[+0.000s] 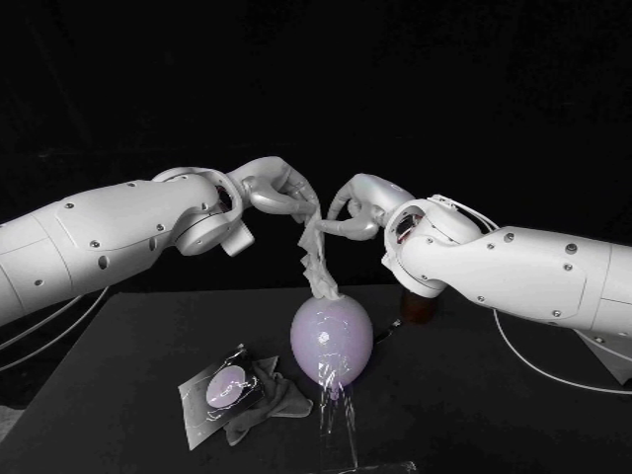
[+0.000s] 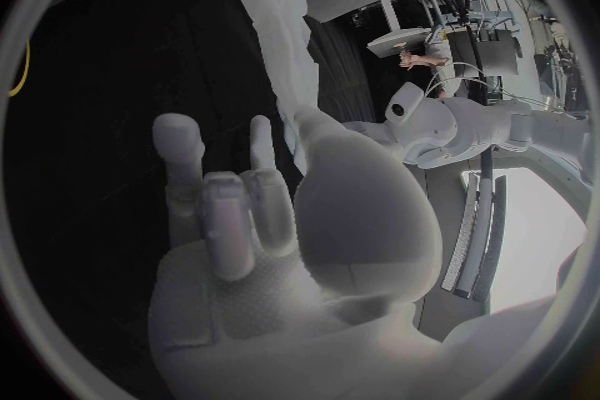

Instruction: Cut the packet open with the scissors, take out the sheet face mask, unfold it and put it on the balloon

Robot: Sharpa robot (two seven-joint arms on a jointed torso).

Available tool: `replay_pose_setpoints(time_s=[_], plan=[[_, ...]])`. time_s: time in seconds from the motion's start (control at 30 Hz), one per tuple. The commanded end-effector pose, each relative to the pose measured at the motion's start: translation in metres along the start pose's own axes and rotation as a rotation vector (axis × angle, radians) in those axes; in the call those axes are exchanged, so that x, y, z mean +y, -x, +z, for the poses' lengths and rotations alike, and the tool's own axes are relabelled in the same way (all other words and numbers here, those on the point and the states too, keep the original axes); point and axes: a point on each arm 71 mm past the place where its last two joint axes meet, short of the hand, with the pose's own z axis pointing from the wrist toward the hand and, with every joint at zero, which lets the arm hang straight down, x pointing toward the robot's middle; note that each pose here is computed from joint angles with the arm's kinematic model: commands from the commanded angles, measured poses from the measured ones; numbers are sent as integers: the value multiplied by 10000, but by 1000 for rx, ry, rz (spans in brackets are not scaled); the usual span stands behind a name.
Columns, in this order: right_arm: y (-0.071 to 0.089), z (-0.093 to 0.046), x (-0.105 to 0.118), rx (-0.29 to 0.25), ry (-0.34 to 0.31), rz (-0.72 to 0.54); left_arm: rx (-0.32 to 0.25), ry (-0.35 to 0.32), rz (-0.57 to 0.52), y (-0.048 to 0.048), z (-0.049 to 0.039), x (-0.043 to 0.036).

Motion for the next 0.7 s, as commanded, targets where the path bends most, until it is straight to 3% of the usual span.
replay_pose_setpoints(time_s=[0.03,0.7], plan=[[15,-1,16,-36,2,-19,16,-1,-9,-14,9,-25],[-67,-36,128,-16,35,9,31,9,-11,-34,26,-26]])
